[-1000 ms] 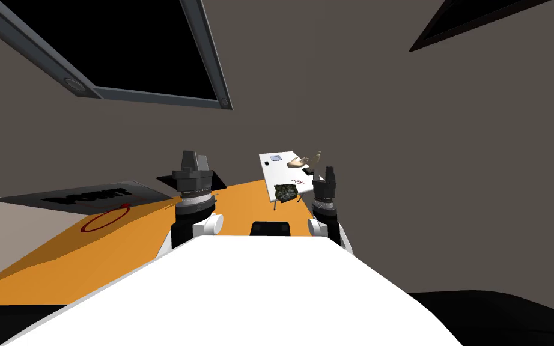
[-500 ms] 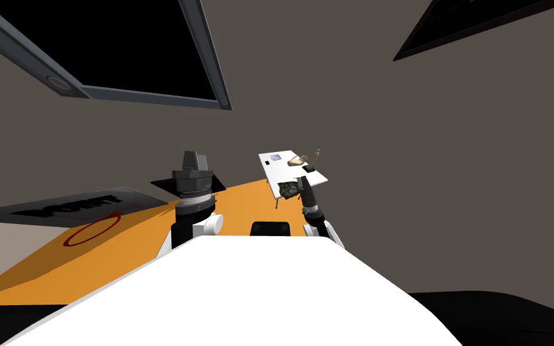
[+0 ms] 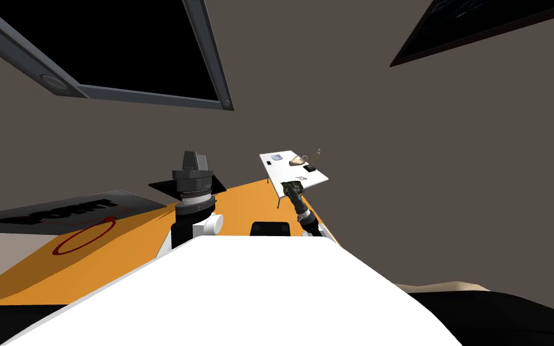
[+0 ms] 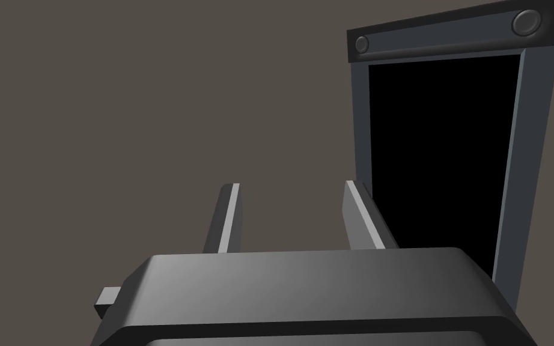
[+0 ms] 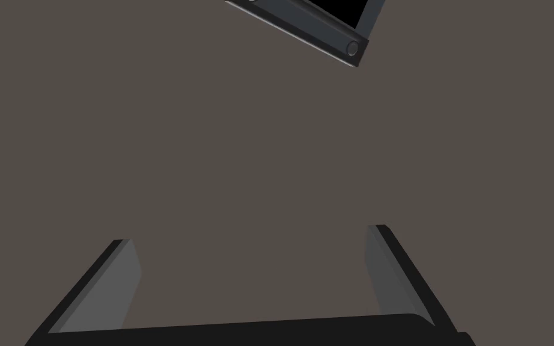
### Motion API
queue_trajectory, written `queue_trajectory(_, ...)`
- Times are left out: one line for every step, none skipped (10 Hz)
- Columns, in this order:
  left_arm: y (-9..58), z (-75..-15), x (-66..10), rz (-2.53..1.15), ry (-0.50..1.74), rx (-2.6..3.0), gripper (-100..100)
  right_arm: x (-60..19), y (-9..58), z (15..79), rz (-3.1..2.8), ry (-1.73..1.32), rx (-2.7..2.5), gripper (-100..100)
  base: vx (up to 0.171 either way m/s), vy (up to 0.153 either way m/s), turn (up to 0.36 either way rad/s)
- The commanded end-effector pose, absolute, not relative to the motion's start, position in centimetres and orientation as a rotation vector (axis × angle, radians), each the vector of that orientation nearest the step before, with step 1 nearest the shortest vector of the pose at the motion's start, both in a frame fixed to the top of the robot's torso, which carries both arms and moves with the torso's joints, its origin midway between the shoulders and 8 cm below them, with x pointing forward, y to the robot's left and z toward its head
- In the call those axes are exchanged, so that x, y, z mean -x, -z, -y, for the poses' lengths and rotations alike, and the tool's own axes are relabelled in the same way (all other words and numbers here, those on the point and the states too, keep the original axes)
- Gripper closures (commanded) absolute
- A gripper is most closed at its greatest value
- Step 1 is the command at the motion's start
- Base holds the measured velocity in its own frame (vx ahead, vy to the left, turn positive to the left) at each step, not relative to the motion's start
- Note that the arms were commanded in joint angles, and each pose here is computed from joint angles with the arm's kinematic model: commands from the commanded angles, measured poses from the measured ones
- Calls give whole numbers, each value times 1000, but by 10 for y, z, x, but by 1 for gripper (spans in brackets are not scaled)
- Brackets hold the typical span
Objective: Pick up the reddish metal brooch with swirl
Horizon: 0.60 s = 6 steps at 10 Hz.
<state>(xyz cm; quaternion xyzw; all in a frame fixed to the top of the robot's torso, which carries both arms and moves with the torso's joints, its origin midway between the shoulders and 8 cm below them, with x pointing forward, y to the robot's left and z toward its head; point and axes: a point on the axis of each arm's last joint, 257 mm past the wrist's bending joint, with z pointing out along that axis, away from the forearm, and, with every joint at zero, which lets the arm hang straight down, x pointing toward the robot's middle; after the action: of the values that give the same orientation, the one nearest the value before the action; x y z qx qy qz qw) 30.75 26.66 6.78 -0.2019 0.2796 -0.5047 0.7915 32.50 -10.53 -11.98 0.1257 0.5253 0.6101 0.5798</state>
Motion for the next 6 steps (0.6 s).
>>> queue_trajectory(-68, -267, -307, -602, 1086, 434, 0, -326, 138, 101, -1281, -1423, -276, -100, -2, 80, -35)
queue_trajectory(-68, -267, -307, -602, 1086, 434, 0, -316, 160, 87, -1362, -1422, -226, -100, 8, 109, -46)
queue_trajectory(-68, -267, -307, -602, 1086, 434, 0, -317, 168, 89, -1378, -1416, -234, -100, 3, 92, -21)
queue_trajectory(-68, -267, -307, -602, 1086, 434, 0, -306, 195, 77, -1468, -1408, -185, -100, 13, 102, -18)
queue_trajectory(-68, -267, -307, -602, 1086, 434, 0, -305, 200, 78, -1480, -1403, -188, -100, 27, 86, -16)
queue_trajectory(-68, -267, -307, -602, 1086, 434, 0, -292, 229, 70, -1574, -1389, -132, -100, 40, 92, -10)
